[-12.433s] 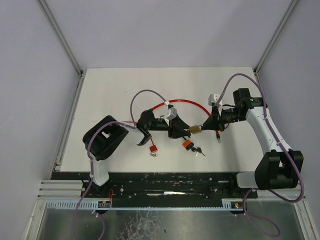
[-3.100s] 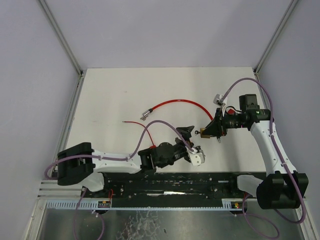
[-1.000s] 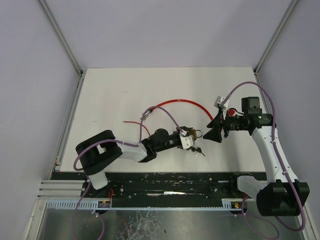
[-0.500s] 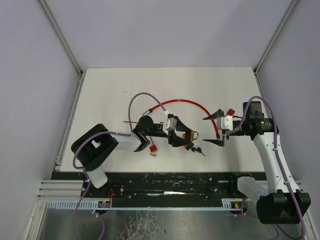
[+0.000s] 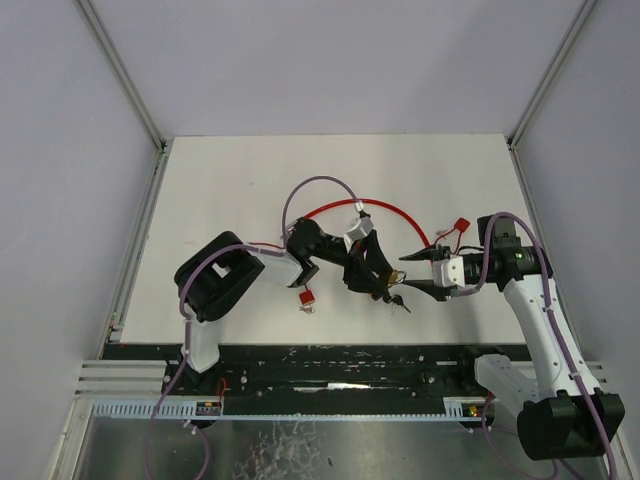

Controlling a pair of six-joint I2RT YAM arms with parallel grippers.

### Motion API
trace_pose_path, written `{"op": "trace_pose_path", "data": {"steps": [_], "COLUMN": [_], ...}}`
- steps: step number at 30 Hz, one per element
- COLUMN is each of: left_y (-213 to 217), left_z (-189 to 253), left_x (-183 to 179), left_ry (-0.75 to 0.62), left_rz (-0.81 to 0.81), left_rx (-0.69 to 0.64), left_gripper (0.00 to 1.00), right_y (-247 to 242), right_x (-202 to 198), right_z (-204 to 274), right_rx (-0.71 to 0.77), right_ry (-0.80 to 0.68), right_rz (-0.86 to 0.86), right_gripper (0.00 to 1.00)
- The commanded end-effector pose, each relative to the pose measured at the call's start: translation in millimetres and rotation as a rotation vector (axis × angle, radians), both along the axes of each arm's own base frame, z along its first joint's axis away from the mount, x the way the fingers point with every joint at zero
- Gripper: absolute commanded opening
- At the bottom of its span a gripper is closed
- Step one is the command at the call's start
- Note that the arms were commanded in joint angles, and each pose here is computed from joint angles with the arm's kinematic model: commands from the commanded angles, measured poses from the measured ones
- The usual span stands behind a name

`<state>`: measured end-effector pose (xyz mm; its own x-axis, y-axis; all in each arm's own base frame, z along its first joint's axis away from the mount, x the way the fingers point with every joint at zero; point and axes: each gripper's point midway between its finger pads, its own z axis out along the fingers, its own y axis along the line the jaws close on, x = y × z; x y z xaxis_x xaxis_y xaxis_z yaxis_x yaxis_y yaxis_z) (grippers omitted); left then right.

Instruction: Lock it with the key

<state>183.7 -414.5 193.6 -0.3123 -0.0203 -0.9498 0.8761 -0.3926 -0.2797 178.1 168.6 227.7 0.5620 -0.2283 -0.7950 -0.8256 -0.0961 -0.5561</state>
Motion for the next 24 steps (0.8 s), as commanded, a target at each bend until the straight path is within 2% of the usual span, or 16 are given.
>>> {"op": "trace_pose_path", "data": {"steps": [1, 7, 11, 13, 15, 18, 24], "left_y": [2, 1, 0, -1, 0, 0, 7], "left_z": [25, 24, 23, 24, 24, 26, 29], "left_x": [-1, -3, -2, -2, -1, 5, 11], "left_ry": [-0.031, 0.001, 0.018, 0.021, 0.02, 0.029, -0.006], "left_rz": [-0.048, -0.083, -0.092, -0.091, -0.086, -0.055, 0.027], "left_rx": [-0.06, -0.057, -0.048, -0.048, -0.052, -0.061, -0.1], "left_gripper": [0.0, 0.0, 0.0, 0.0, 0.03, 0.18, 0.56], "right_y": [9, 14, 16, 16, 16, 17, 17], "right_x": [-8, -11, -14, -14, -16, -18, -16], "right_z": [2, -5, -4, -3, 0, 5, 15], "right_rx": [0.006, -0.032, -0.031, -0.033, -0.029, -0.018, 0.004], "right_ry": [-0.021, -0.025, -0.033, -0.039, -0.038, -0.021, 0.077], "right_rz": [0.054, 0.086, 0.098, 0.097, 0.098, 0.097, 0.058], "right_gripper": [0.5, 0.34, 0.2, 0.1, 0.05, 0.0, 0.0]}}
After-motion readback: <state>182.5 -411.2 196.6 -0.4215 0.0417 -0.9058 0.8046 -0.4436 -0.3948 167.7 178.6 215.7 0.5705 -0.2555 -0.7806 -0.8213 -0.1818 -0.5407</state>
